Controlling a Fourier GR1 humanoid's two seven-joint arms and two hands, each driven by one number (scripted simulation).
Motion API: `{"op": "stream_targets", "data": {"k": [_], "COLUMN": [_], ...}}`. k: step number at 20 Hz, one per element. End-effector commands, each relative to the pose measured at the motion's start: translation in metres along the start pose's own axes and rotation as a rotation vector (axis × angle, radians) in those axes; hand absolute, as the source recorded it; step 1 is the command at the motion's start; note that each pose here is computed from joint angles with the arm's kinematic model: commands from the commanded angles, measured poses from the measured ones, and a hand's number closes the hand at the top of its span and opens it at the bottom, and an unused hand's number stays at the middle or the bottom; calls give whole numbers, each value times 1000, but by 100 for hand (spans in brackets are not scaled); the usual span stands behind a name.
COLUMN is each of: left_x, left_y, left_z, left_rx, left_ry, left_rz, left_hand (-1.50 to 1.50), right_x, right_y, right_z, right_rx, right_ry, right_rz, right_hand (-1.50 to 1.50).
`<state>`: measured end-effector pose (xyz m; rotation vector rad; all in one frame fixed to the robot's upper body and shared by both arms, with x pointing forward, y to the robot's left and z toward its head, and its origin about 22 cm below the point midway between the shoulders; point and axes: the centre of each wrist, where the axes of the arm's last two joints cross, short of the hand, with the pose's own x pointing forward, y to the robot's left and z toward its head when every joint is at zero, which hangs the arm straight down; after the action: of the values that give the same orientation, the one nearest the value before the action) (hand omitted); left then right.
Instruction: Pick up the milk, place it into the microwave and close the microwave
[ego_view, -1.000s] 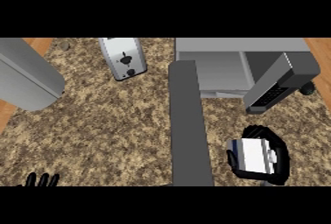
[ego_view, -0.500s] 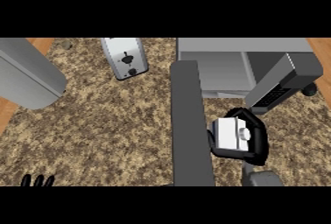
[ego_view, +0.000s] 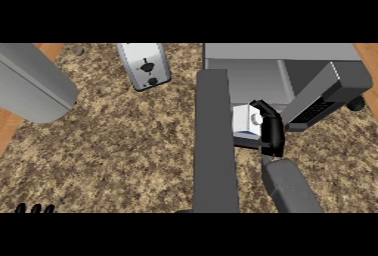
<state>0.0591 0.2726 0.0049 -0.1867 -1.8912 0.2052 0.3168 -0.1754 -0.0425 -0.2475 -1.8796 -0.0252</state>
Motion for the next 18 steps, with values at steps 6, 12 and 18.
{"op": "stream_targets", "data": {"k": [6,12,18], "left_x": [-17,-8,-13], "left_y": [15,19,10], "left_z": [-21,-2,-15], "left_rx": [2,-50,-51], "left_ry": [-2,9,0], "left_rz": [-14,13,9], "left_hand": [-150,-150,-150], "right_x": [-18,-38,-29], "right_y": [22,-28,-17], "right_z": [-46,-57,-73], "right_rx": [-43,-64,-62], "right_ry": [56,74,63], "right_rz": [29,205,272], "right_hand": [150,150,150]}}
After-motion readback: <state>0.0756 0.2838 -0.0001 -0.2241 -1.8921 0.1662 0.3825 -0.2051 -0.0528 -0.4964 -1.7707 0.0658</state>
